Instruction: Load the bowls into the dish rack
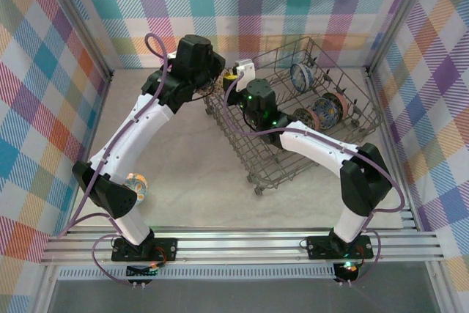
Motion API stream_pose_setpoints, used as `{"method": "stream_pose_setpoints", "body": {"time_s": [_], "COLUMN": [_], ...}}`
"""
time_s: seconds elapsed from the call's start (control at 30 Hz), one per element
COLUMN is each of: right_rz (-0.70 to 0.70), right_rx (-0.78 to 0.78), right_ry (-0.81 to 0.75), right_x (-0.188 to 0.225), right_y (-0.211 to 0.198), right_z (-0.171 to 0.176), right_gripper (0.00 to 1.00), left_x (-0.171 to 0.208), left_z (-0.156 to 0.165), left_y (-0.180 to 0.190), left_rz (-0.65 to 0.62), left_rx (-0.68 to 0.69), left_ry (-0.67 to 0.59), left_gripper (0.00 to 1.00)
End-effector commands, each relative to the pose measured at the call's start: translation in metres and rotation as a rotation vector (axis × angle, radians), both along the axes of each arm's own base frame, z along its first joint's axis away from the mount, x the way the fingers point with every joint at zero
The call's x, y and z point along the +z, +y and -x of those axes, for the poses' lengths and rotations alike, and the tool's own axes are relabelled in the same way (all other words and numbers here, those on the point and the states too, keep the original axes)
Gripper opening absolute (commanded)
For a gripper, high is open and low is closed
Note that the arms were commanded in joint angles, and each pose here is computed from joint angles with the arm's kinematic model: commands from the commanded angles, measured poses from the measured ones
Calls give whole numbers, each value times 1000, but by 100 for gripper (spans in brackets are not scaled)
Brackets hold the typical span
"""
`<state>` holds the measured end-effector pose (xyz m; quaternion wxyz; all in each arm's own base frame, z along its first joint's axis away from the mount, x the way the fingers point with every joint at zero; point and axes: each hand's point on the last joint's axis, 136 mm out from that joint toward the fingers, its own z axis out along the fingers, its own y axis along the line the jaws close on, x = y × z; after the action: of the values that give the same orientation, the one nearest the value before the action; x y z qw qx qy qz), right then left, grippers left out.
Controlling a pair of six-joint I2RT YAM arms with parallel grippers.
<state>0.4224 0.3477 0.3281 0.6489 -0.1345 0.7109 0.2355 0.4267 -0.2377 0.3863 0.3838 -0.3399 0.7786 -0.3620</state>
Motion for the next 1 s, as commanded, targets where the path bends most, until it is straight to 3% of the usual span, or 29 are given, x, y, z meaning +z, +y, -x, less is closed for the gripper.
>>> {"method": "stream_pose_setpoints", "body": {"time_s": [0.0, 0.17, 0.4, 0.63, 0.97], "right_rz": [-69, -36, -4, -5, 55], "right_rx": [-17, -56, -145, -237, -407], "right_ry": [-118, -104, -34, 36, 75], "right_x": [52, 51, 40, 35, 30], "right_y": [-12, -21, -48, -79, -130], "right_z": [12, 11, 2, -19, -47], "right_gripper": [2, 1, 1, 0, 0], "left_x": [24, 32, 46, 49, 69], "left_z": [-3, -5, -6, 12, 30], "left_y": [-16, -23, -51, -82, -47], "left_rz": [25, -1, -2, -5, -169], "left_rx": [-43, -77, -177, -296, -309], "left_ry": [-85, -107, -138, -142, -217], "left_gripper": [30, 44, 53, 60, 73]}}
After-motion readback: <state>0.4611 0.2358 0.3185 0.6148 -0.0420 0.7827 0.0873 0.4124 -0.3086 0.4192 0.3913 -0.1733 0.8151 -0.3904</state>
